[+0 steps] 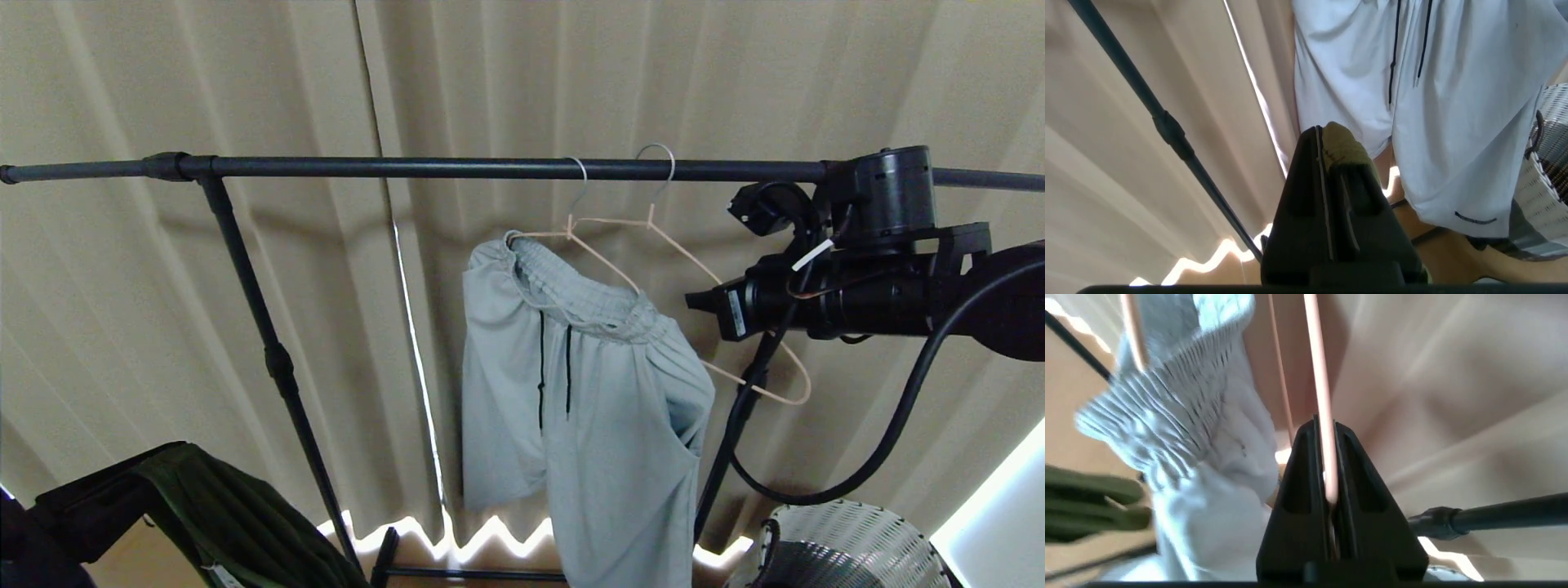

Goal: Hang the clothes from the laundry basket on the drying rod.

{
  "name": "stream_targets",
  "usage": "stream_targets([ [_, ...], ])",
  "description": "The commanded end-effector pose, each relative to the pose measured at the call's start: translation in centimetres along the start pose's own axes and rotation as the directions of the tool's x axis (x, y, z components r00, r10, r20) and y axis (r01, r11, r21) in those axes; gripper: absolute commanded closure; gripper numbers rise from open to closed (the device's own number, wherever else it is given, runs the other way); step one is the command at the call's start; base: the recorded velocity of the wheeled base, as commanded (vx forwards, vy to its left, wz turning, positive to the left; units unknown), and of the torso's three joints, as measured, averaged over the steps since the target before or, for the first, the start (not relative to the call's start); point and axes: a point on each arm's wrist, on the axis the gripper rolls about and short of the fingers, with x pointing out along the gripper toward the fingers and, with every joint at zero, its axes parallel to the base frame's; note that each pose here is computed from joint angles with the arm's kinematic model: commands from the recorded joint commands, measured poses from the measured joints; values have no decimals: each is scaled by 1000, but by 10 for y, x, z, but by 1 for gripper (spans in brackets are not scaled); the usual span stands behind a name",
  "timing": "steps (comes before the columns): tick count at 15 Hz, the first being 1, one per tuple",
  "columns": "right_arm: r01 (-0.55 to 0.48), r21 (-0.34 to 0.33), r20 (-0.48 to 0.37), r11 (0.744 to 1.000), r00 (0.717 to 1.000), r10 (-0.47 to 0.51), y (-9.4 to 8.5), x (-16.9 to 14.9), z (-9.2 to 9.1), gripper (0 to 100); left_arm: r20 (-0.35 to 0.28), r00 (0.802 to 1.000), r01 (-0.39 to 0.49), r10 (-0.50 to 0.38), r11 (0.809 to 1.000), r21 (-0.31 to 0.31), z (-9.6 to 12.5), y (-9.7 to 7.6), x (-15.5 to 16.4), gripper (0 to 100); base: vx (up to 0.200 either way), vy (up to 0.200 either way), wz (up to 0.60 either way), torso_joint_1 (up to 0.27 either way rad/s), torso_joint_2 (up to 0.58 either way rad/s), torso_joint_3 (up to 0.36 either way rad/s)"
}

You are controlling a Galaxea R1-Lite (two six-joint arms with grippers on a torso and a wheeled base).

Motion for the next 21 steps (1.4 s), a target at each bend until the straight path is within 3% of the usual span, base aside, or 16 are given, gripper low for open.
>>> stream_targets([
  [1,0,9,46,1000,999,-1,1,-17,7,100,-2,1000,0,0,1000,0,0,0,0,100,0,0,0,0,0,0],
  [5,7,12,79,1000,997,-7,2,-40,7,100,0,1000,0,0,1000,0,0,0,0,100,0,0,0,0,0,0],
  [10,72,42,80,997,994,-75,-9,-85,-21,100,-4,1000,-3,3,1000,1,0,0,0,100,0,0,0,0,0,0],
  [12,99,54,91,994,990,-104,-14,-102,-29,100,-5,1000,-4,4,1000,1,0,0,1,100,-200,0,0,0,2,7],
  [21,130,73,69,989,988,-135,-17,-117,-50,100,-16,1000,-1,2,1000,17,-4,0,0,100,-200,0,0,1,1,3],
])
